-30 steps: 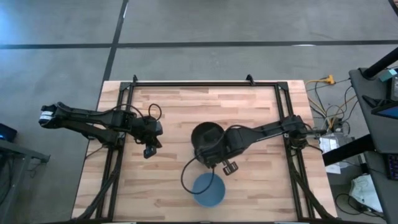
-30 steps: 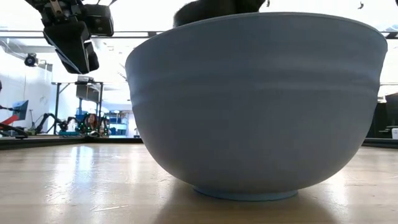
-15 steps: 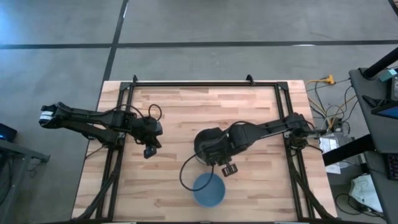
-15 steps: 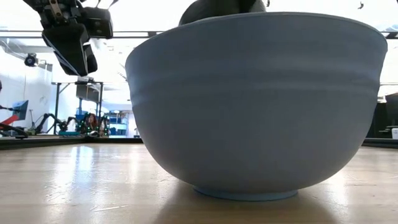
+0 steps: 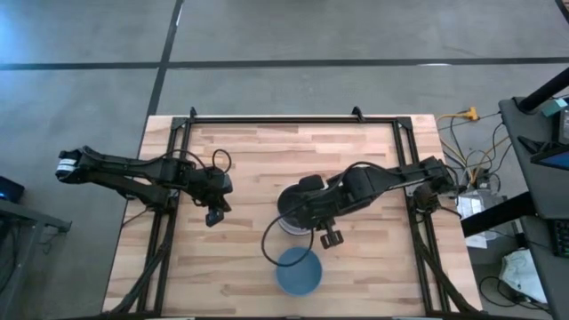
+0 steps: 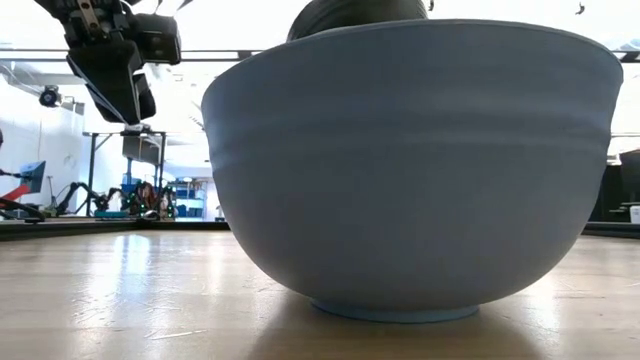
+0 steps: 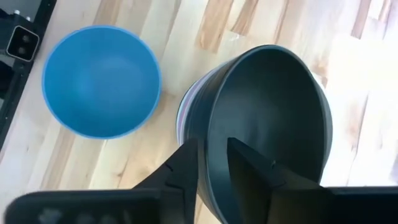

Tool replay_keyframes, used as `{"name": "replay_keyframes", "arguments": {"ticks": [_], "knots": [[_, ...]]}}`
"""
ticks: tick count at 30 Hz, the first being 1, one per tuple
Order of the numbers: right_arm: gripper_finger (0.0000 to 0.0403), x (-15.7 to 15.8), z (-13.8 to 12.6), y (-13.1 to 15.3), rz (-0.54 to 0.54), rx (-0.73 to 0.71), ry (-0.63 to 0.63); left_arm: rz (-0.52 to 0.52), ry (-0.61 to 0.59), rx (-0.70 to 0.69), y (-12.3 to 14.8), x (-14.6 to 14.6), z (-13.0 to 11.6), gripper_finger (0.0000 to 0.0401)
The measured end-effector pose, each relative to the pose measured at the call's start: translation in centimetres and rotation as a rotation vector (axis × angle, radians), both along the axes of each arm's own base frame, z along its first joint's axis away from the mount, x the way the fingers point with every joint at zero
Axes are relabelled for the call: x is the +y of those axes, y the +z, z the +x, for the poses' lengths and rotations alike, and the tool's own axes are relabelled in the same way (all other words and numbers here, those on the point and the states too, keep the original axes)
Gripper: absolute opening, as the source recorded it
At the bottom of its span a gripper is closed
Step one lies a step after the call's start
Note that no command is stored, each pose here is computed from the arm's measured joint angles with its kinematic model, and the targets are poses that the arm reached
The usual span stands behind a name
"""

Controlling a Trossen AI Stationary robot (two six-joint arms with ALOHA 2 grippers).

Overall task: Nest bowls inside each other
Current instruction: Stack the black bowl on top of the stacked white bowl

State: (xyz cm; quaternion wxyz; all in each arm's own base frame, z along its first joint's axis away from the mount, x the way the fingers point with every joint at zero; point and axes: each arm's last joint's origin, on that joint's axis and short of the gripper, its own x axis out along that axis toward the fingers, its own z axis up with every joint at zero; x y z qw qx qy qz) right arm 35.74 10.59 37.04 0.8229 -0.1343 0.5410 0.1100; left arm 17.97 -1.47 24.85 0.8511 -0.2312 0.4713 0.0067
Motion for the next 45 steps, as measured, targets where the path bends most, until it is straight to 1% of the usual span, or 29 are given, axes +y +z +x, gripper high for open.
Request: {"name": "replay_keyframes", "arguments": {"ticks": [4,7,9,12,16,21,27,30,33,36,41,45], "knots": [[0.0049,0.1,0.2,-0.6,-0.007,0.022,0.0,-0.001,0.0,-0.02,0.0,0.0,0.2,0.0],[0.0022,0.3,0.8,-1.6,0.008,0.058,0.011,-0.003,0.0,-0.037,-0.1,0.0,0.3,0.0],[0.0013,0.5,1.2,-2.3,0.012,0.08,0.015,-0.004,0.002,-0.037,-0.1,0.0,0.3,0.0],[0.001,0.6,1.6,-2.9,0.008,0.093,0.014,-0.004,0.002,-0.036,-0.3,0.0,0.3,0.0],[0.001,0.6,1.8,-3.0,0.009,0.077,0.01,-0.015,0.017,-0.027,-0.5,0.0,0.2,0.0],[0.0009,0.7,2.2,-2.6,0.037,0.016,-0.052,-0.017,0.02,-0.022,-0.6,0.0,0.3,0.0],[0.0009,0.7,2.2,-2.4,0.034,0.002,-0.081,-0.017,0.02,-0.022,-0.6,0.0,0.3,0.0],[0.0009,0.7,2.3,-2.3,0.048,-0.015,-0.122,-0.017,0.02,-0.022,-0.6,0.0,0.3,0.0],[0.0009,0.7,2.5,-2.3,0.04,-0.042,-0.178,-0.017,0.02,-0.022,-0.6,0.0,0.3,0.0],[0.0009,0.7,2.7,-2.4,0.037,-0.065,-0.216,-0.017,0.02,-0.022,-0.6,0.0,0.3,0.0],[0.0009,1.0,2.9,-3.1,0.044,-0.077,-0.237,-0.02,0.017,-0.021,-0.6,0.0,0.3,0.0],[0.0009,1.5,2.8,-3.7,-0.002,-0.077,-0.238,-0.021,0.016,-0.021,-0.6,0.0,0.3,0.0]]}}
